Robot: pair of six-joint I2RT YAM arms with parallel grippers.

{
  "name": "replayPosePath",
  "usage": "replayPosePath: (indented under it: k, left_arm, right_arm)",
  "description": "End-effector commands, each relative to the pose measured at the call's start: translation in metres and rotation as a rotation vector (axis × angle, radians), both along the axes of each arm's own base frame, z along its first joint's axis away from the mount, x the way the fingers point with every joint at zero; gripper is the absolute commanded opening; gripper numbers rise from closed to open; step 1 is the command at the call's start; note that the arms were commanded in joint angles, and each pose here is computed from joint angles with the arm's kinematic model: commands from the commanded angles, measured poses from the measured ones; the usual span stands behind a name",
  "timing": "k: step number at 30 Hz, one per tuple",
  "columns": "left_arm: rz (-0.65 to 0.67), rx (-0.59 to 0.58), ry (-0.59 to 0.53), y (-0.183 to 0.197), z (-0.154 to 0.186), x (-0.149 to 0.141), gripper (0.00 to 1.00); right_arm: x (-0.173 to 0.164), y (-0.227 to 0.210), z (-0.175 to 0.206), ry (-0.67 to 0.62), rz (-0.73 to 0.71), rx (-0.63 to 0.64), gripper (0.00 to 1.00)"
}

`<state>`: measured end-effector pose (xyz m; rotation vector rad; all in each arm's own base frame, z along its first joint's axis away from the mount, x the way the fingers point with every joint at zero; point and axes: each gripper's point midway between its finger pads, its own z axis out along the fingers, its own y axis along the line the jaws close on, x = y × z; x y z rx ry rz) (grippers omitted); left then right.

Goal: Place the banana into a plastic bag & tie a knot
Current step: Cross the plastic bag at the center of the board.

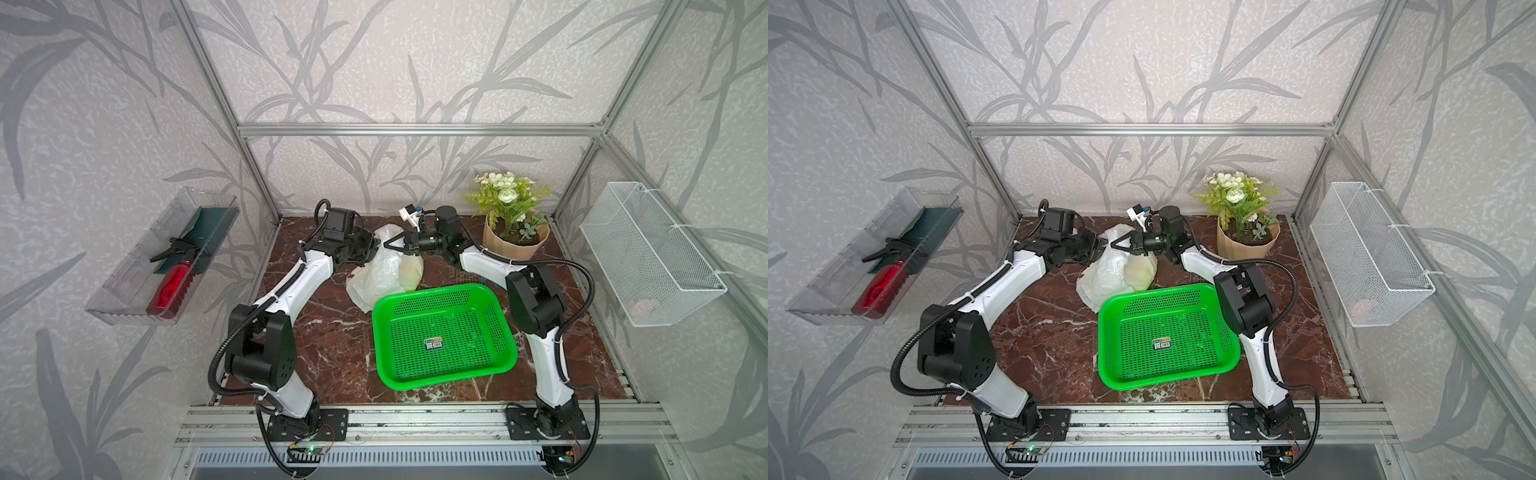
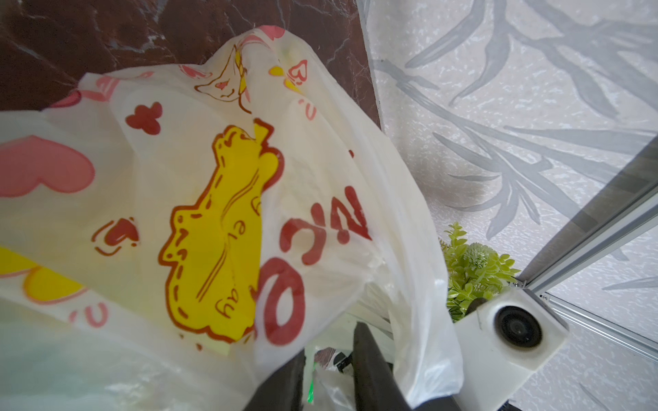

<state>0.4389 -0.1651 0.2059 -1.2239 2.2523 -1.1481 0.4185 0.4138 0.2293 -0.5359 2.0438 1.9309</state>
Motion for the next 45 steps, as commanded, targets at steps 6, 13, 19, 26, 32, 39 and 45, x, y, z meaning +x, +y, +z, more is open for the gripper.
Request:
replayPosePath:
  k: [6,13,19,26,32,39,45]
  left_arm:
    - [0.038,-0.037,0.0,0.002,0.006,-0.001,0.27]
    - [0.048,-0.052,-0.016,0.0,0.013,0.006,0.3]
    - [0.049,-0.057,-0.015,0.001,0.014,0.003,0.26]
    - [0.065,-0.077,-0.016,0.001,0.012,0.003,0.2]
    - [0.069,-0.059,-0.025,0.004,0.014,0.003,0.06]
    - [0.073,-0.01,-0.036,0.012,0.016,-0.001,0.0]
    - [0.073,0.015,-0.057,0.019,0.021,0.0,0.0]
  right_arm:
    - [-0.001,0.011,0.011,-0.044,0.027,0.037,0.0]
    - [-0.007,0.013,0.005,-0.033,0.039,0.031,0.0]
    - [-0.006,0.015,0.005,-0.029,0.04,0.044,0.0]
    - [-0.008,0.018,0.002,-0.022,0.05,0.045,0.0]
    - [-0.009,0.017,0.003,-0.022,0.047,0.045,0.0]
    - [-0.013,0.015,0.006,-0.03,0.05,0.043,0.0]
    - [-0.015,0.013,0.011,-0.042,0.051,0.043,0.0]
